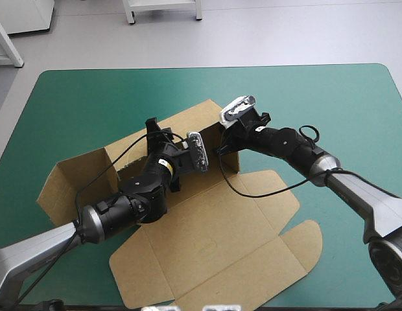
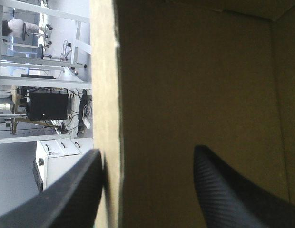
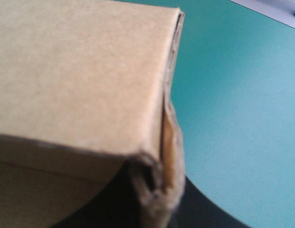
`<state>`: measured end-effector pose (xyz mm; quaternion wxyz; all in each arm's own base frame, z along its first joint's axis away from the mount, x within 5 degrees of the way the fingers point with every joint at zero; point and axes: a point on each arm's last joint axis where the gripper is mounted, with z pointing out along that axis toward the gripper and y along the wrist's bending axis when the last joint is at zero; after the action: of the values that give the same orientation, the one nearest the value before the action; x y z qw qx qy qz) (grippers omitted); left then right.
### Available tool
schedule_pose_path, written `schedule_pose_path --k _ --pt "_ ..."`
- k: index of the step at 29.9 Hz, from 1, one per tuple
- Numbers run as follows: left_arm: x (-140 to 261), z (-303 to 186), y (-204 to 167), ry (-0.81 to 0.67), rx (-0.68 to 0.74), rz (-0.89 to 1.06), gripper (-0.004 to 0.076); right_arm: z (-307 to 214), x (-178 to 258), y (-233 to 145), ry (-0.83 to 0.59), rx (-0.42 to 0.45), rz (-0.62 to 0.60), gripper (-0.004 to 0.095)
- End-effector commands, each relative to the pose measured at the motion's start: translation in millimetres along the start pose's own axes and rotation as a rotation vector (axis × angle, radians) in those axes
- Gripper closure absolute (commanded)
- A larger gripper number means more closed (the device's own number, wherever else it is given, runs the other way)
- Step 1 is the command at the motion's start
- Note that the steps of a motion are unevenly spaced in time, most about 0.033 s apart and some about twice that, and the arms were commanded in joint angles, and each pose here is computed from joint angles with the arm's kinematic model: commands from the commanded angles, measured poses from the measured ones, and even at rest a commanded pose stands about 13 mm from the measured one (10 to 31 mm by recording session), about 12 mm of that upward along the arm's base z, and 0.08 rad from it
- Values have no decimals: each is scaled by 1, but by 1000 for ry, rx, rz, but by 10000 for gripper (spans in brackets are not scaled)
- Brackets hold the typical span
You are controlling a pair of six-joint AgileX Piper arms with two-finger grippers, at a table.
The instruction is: Fold the box
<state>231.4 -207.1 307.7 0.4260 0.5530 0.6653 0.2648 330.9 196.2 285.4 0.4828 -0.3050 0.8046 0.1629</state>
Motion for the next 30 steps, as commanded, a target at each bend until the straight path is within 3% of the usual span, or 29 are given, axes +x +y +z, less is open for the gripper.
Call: schedule_pose_path --k 1,19,30 --pt "-9 -20 9 -37 -65 -16 293 -14 -18 6 -54 -23 -32 905" --pt "-45 -87 -19 -67 -141 -146 319 -14 -19 5 -63 -8 -7 905" --pt "-78 -165 3 -155 36 -360 339 -14 -19 5 -64 -4 -3 906"
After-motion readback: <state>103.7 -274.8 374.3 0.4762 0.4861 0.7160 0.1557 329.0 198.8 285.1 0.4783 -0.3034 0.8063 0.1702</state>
